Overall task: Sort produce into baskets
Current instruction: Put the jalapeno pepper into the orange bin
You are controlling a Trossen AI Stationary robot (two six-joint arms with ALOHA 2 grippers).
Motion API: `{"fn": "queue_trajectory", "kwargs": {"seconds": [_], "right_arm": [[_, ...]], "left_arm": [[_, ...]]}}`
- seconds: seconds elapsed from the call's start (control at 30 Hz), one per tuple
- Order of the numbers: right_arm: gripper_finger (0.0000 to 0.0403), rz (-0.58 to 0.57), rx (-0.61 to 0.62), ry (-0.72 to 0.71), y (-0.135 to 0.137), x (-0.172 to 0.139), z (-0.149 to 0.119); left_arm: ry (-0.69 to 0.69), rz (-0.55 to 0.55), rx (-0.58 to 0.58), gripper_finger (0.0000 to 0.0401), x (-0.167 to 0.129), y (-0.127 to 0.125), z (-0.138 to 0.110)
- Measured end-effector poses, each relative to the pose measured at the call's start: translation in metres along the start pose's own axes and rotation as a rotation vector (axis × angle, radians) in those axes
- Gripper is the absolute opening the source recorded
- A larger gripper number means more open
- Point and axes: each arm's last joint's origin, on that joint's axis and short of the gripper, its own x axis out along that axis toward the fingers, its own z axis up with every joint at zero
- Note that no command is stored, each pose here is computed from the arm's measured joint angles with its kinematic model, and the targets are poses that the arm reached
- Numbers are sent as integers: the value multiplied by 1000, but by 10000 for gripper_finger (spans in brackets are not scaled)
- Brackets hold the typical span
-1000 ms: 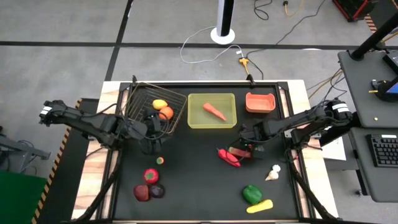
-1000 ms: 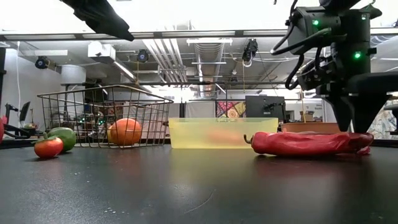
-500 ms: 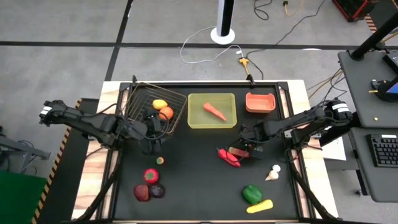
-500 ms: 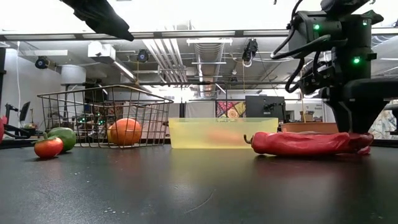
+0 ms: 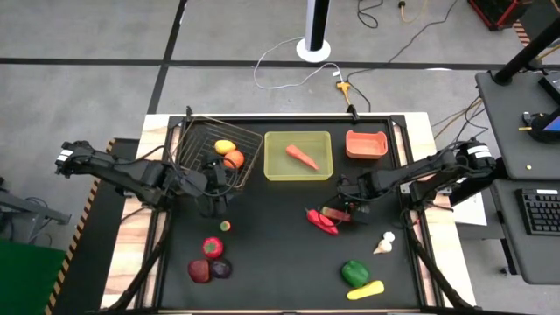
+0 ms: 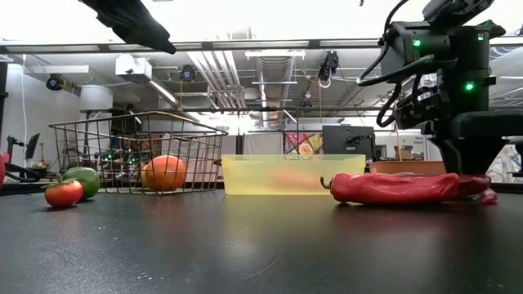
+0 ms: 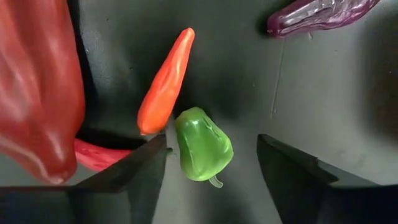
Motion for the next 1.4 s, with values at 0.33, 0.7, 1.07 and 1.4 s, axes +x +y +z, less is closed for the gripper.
{"fn": "queue_trajectory", "kwargs": {"seconds": [0.33, 0.7, 1.07, 1.4], "right_arm": [[118, 31, 45, 17, 1, -1, 0], [75, 61, 58, -48, 3, -20, 12], [76, 128, 84, -257, 9, -58, 42], [72, 61, 231, -558, -16, -123, 83]], "left_arm": [[-1, -1, -5, 300, 0, 0, 0], [20, 2, -29, 300, 7, -4, -1], [32, 3, -55, 300, 12, -6, -1], [18, 1, -94, 300, 12, -6, 0]]}}
